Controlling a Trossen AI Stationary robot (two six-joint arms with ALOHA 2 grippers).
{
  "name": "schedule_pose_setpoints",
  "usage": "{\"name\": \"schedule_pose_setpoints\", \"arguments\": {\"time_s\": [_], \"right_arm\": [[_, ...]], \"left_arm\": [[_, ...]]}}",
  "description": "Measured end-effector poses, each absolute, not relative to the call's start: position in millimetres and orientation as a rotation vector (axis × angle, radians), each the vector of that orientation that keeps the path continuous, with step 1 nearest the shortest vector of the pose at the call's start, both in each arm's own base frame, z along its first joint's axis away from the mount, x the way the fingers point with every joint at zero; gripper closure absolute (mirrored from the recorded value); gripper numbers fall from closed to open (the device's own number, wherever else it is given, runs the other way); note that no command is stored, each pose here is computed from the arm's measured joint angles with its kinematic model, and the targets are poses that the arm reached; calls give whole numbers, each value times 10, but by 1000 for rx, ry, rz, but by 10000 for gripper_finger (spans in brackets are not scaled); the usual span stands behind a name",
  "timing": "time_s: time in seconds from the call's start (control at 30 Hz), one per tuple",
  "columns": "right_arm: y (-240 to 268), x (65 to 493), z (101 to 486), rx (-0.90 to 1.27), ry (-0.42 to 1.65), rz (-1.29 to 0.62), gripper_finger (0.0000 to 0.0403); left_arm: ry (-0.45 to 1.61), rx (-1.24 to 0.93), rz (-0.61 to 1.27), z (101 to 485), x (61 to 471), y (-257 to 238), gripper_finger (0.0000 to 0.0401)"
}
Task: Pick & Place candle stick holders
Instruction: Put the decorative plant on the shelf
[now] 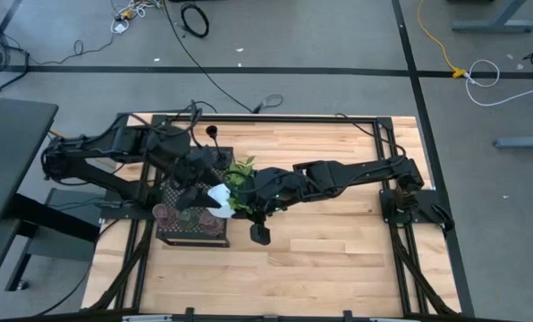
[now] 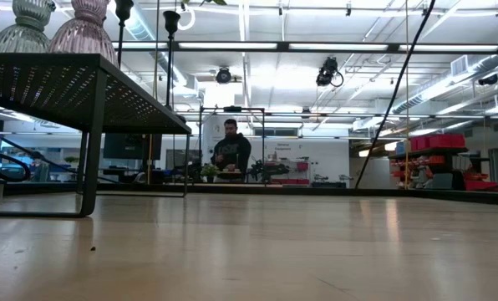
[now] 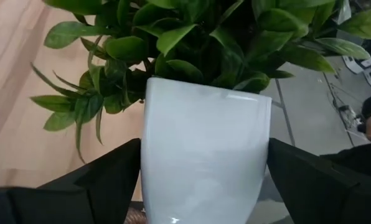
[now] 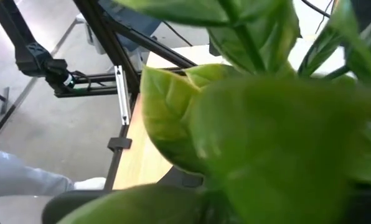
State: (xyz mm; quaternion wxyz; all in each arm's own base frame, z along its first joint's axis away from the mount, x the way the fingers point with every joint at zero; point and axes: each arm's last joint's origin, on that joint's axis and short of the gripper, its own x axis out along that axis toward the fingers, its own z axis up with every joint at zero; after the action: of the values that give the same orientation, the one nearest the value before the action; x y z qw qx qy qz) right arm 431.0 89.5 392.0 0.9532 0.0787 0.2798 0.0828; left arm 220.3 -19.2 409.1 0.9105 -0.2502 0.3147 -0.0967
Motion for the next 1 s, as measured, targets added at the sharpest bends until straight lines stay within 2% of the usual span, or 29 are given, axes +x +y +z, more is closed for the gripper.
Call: {"name": "schedule_pose_setpoints", "arguments": {"time_s": [1.0], "right_arm": [[790,4270,3925,175,609,147,403]], "left_arm": [[743,-602,-339,3996,2323,-240,62]]}}
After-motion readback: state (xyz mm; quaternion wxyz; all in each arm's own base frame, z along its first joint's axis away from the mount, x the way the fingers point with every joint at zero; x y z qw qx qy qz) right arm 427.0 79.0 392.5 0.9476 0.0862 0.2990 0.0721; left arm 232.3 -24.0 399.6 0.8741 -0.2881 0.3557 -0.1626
